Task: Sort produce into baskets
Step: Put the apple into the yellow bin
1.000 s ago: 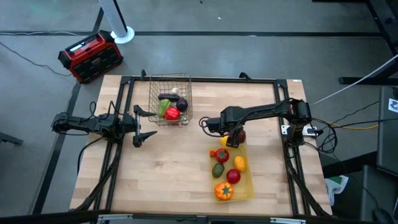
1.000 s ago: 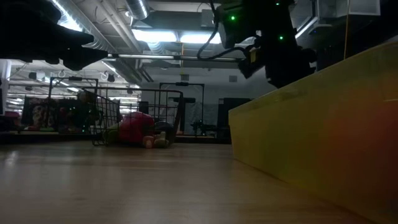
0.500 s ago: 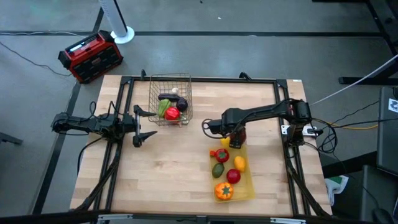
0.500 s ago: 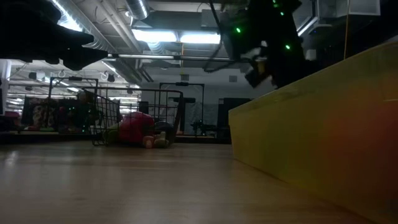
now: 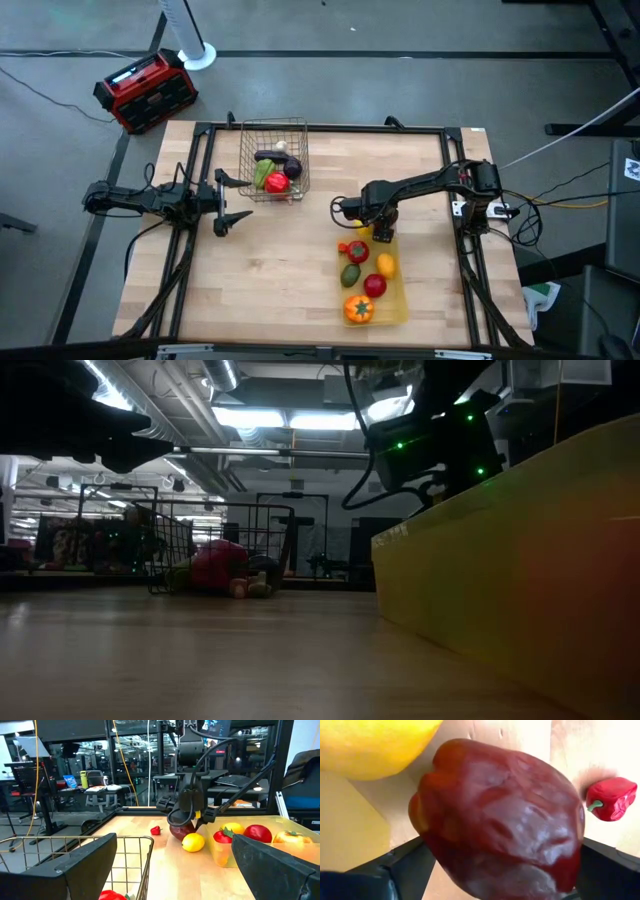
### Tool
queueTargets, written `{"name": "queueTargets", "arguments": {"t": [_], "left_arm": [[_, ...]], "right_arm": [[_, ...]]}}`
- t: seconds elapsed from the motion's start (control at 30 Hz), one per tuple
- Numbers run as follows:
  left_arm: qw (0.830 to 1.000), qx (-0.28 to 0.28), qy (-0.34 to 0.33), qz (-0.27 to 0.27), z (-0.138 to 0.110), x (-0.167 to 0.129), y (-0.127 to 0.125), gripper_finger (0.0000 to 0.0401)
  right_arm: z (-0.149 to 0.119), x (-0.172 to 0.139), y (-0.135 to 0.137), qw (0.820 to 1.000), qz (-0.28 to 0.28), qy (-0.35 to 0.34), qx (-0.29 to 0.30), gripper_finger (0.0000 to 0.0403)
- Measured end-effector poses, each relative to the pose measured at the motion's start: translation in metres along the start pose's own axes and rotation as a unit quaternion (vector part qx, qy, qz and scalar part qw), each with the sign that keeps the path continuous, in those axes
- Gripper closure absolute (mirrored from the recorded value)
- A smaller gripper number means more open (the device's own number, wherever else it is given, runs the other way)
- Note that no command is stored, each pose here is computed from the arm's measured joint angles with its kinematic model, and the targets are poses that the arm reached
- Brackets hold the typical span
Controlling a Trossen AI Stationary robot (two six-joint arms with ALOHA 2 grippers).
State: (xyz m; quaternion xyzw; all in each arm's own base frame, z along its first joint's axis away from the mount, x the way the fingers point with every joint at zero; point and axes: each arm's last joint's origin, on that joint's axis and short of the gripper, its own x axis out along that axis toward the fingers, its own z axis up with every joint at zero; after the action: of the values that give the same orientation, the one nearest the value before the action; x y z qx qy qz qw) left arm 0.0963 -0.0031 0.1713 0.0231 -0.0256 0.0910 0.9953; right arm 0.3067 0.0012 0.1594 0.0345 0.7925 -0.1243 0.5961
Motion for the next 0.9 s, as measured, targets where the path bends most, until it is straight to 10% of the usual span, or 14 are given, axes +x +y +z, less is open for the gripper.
{"name": "queueTargets", "arguments": {"t": [0.37, 0.9], "left_arm": [[1.0, 0.0, 0.0, 0.0, 0.0, 0.0, 0.0, 0.0009], [1.0, 0.0, 0.0, 0.0, 0.0, 0.0, 0.0, 0.0009]], "right_arm": [[-0.001, -0.002, -0.001, 1.0, -0.006, 0.008, 0.001, 0.0097], [0.002, -0.073, -0.006, 0.998, 0.011, -0.029, 0.047, 0.0092]]}}
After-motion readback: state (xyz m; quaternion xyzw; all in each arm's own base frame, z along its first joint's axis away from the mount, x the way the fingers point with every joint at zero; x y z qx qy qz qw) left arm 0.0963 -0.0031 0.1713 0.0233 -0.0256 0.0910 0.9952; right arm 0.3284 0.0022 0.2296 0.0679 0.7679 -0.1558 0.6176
